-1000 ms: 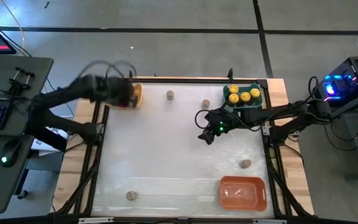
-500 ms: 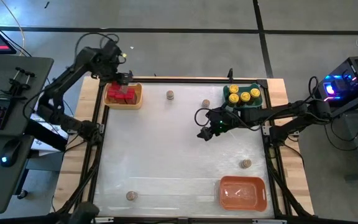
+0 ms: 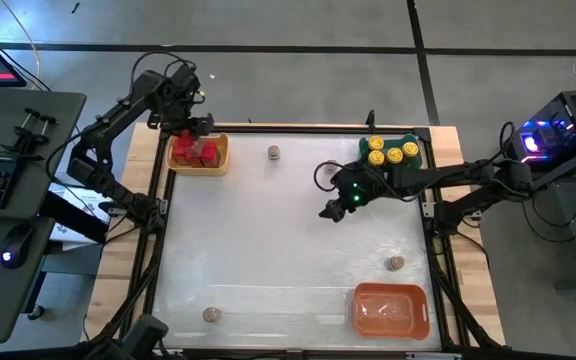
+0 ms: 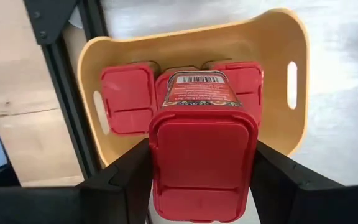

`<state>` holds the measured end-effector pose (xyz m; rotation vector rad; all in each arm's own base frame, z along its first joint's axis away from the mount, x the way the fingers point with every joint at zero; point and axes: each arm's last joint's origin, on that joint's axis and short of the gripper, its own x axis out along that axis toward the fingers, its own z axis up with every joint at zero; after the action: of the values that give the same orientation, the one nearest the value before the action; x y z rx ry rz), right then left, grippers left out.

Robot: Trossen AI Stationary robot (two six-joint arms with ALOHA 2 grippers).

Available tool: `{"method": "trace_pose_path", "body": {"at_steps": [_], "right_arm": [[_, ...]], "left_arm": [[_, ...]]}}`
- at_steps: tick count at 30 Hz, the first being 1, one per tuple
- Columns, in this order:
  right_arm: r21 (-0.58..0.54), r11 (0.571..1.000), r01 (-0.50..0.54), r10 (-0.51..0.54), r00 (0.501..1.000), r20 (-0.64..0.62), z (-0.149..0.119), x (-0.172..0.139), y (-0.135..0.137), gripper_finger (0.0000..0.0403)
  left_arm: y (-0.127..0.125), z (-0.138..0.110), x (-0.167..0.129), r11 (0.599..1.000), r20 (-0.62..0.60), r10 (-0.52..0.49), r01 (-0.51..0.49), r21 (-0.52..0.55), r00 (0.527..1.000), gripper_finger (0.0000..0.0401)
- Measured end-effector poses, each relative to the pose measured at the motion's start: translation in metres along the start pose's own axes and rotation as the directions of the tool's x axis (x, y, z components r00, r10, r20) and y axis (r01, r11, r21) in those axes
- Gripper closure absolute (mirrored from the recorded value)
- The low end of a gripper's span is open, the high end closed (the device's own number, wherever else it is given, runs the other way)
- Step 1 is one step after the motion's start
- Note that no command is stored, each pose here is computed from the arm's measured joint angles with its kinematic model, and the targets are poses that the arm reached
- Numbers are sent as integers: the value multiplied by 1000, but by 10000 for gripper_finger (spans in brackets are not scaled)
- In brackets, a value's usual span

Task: Sort spices by type
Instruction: Stack the red seasoning can on the red seasoning can in the yellow bin

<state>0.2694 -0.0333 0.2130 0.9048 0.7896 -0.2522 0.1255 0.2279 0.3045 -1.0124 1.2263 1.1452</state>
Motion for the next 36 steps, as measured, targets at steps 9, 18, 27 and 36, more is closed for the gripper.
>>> {"method": "trace_pose_path", "body": {"at_steps": [9,18,27,36], "right_arm": [[-37,999,-13,12,999,-30,7,-3,-10,132],[-61,998,-10,8,999,-43,7,-4,-12,132],[-56,998,3,-6,998,-59,5,-4,-13,132],[-56,998,3,-7,998,-60,5,-4,-13,132]], "left_arm": [[-2,0,4,997,-17,54,-55,-51,998,211],[-6,6,17,994,-74,98,-101,-44,992,211],[-8,12,18,995,-16,83,-84,-58,996,211],[-8,12,18,996,-18,83,-84,-41,996,191]]}}
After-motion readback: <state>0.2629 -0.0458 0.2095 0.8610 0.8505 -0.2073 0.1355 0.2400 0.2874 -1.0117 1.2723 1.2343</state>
